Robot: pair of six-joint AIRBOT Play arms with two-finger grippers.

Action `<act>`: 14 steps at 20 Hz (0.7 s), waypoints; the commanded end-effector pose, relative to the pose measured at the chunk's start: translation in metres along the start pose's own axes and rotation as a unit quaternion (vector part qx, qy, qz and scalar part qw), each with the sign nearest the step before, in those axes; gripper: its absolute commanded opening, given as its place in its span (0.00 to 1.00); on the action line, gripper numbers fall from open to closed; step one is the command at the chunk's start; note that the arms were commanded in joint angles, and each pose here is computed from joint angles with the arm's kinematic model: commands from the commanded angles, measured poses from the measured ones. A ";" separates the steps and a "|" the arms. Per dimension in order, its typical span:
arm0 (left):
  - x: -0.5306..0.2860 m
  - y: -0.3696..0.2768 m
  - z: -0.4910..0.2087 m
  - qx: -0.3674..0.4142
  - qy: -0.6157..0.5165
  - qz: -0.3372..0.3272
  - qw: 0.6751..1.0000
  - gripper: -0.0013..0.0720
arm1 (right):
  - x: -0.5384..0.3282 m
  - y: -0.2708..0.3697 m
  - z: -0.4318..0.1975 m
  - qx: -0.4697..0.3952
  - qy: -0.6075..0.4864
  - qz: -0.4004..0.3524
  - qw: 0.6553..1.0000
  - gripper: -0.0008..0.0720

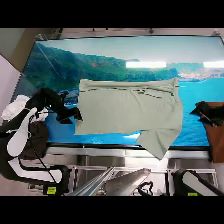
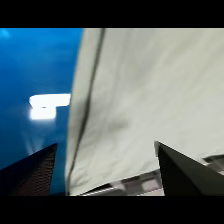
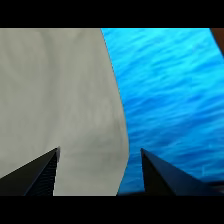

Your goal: Fold the shirts.

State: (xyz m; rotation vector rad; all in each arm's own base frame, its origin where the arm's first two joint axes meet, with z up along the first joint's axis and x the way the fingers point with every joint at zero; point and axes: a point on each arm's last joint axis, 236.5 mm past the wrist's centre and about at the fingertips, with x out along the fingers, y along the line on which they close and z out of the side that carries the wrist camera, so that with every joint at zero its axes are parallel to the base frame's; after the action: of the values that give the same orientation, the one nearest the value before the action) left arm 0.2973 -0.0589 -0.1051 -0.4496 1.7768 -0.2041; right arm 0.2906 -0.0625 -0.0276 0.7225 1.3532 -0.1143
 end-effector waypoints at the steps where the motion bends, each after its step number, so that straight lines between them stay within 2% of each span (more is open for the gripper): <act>1: 0.020 -0.001 -0.009 -0.022 -0.015 -0.041 0.999 0.95 | 0.014 -0.012 -0.044 0.050 0.029 0.037 0.998 0.80; 3: 0.022 -0.001 -0.016 -0.023 -0.001 -0.043 0.999 0.95 | 0.021 -0.014 -0.055 0.056 0.045 0.038 0.997 0.80; 4: 0.020 -0.004 -0.022 -0.021 0.012 -0.047 0.999 0.79 | 0.023 -0.015 -0.059 0.059 0.052 0.038 0.996 0.80; 5: 0.017 -0.006 -0.026 -0.018 0.023 -0.050 0.998 0.55 | 0.025 -0.017 -0.063 0.059 0.057 0.036 0.996 0.80; 6: 0.013 -0.009 -0.028 -0.014 0.031 -0.052 0.998 0.40 | 0.025 -0.021 -0.064 0.057 0.059 0.028 0.996 0.80; 7: 0.008 -0.011 -0.028 -0.004 0.034 -0.054 0.998 0.32 | 0.025 -0.025 -0.065 0.056 0.061 0.018 0.996 0.80; 9: 0.000 -0.015 -0.021 0.006 0.024 -0.054 0.998 0.05 | 0.031 -0.032 -0.068 0.064 0.068 0.010 0.996 0.80; 14: -0.028 -0.026 0.003 0.029 -0.012 -0.054 0.998 0.05 | 0.067 -0.032 -0.109 0.097 0.153 0.029 0.983 0.80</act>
State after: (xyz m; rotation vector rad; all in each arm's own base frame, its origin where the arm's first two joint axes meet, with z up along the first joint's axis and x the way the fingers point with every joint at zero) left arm 0.2989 -0.0706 -0.0853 -0.5145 1.7474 -0.3021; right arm 0.2155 -0.0243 -0.0890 0.9278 1.5459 -0.1118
